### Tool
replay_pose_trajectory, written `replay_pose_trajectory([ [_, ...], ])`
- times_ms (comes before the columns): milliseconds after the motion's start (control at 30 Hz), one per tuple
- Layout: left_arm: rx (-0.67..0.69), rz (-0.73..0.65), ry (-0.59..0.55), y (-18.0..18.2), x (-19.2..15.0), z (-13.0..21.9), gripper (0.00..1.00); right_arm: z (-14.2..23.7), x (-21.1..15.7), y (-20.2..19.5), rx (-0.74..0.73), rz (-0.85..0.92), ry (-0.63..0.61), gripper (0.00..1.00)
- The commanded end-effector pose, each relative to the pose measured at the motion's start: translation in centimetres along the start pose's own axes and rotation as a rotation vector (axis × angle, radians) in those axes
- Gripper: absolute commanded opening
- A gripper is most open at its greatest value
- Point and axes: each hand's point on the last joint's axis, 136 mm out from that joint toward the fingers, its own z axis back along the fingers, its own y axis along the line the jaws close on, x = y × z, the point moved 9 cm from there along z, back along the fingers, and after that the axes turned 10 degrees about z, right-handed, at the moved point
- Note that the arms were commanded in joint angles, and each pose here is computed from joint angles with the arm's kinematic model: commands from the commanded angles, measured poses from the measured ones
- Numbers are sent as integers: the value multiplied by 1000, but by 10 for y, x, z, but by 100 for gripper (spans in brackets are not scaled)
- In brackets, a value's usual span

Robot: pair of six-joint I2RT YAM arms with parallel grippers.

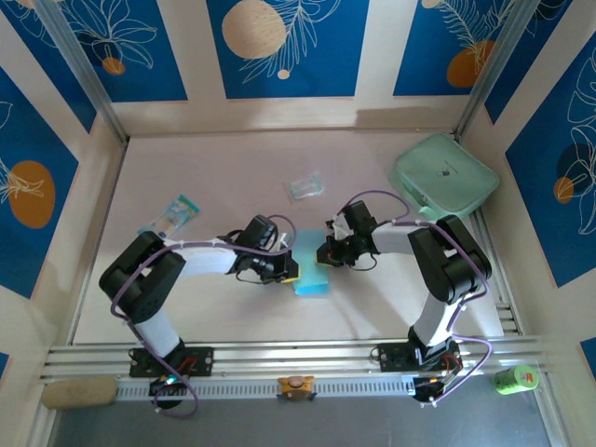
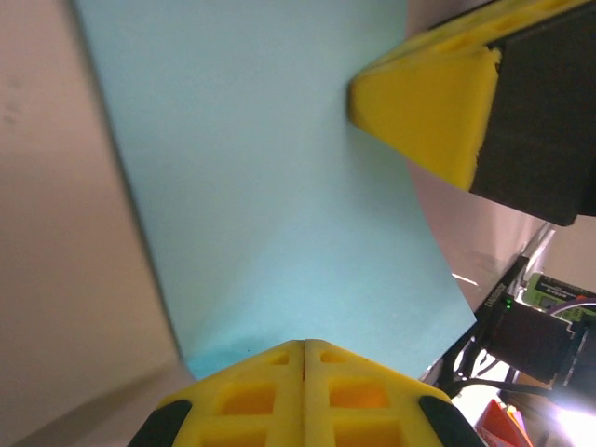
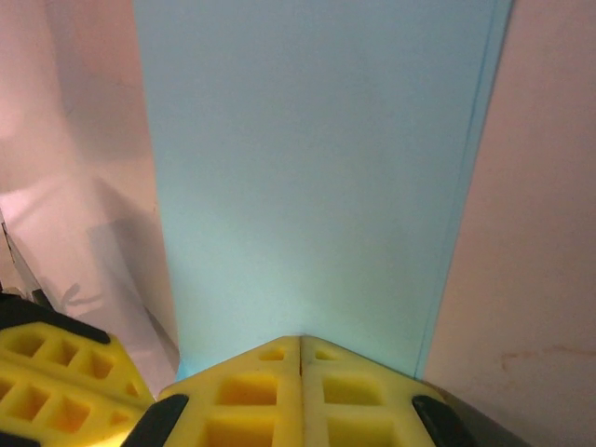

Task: Fold a paper plane with a square sheet of paper (pick it up from the middle)
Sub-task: First fold the square sheet of paper in half at the center of the table.

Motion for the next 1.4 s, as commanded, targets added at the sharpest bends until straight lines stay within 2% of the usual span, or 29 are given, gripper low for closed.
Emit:
replay_pose_trajectory([
  [0, -22, 26, 50, 3, -6, -11, 0, -5, -20, -19, -102, -74, 74, 0],
  [233, 92, 42, 49, 38, -15, -19, 0, -5, -20, -20, -105, -77, 76, 0],
  [400, 100, 40, 57, 49, -23, -18, 0, -6, -20, -20, -103, -76, 78, 0],
  [700, -31, -38, 12, 8, -18, 2, 0, -5, -21, -20, -104, -79, 80, 0],
  [867, -76, -27, 8, -1, -11, -4, 0, -6, -21, -20, -102, -78, 82, 0],
  [1100, -11, 23, 91, 27, -19, -22, 0, -6, -20, -20, -103, -78, 80, 0],
  [1367, 115, -67, 146, 43, -42, -16, 0, -5, -20, -22, -110, -85, 81, 0],
])
